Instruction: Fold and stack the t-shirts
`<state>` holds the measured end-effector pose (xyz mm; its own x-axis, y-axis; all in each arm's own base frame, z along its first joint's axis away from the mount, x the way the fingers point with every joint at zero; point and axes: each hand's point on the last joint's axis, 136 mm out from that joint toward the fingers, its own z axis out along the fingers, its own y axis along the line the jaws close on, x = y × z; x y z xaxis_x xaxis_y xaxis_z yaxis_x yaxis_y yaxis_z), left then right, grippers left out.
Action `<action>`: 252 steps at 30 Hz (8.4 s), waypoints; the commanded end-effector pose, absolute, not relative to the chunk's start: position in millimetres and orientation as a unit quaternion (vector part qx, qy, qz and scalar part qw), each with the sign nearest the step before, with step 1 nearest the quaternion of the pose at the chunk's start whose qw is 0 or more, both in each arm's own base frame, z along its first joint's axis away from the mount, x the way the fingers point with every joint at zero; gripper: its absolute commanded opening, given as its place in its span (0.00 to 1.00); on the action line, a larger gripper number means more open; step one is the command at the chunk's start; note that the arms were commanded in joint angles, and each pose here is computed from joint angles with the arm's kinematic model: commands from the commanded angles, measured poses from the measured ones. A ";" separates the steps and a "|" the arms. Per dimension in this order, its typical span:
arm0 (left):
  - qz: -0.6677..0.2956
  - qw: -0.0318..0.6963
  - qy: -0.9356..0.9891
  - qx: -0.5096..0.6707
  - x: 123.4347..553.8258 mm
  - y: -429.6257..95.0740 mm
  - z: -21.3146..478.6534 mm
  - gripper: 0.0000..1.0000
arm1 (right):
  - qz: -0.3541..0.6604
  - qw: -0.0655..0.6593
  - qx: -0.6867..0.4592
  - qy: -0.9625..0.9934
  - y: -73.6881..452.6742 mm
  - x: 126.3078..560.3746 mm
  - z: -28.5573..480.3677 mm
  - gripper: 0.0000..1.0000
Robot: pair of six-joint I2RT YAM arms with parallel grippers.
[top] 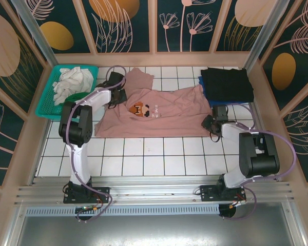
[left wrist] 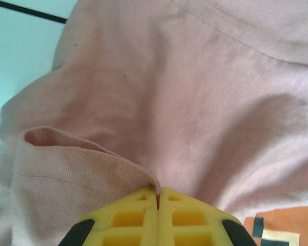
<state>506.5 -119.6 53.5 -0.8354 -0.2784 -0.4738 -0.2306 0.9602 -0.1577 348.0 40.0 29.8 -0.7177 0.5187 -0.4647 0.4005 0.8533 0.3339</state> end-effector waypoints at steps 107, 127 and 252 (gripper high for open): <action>-0.021 0.238 0.950 -0.201 429.2 -72.4 38.8 0.63 | 0.096 0.275 0.144 0.946 104.6 352.7 24.2 0.36; 0.033 0.255 0.915 -0.311 322.1 -10.2 43.7 0.00 | 0.066 0.235 0.273 0.931 30.4 299.9 -1.2 0.35; -0.020 0.195 0.946 -0.257 287.9 -56.8 -3.0 0.50 | 0.076 0.254 0.275 0.924 24.4 311.8 19.2 0.42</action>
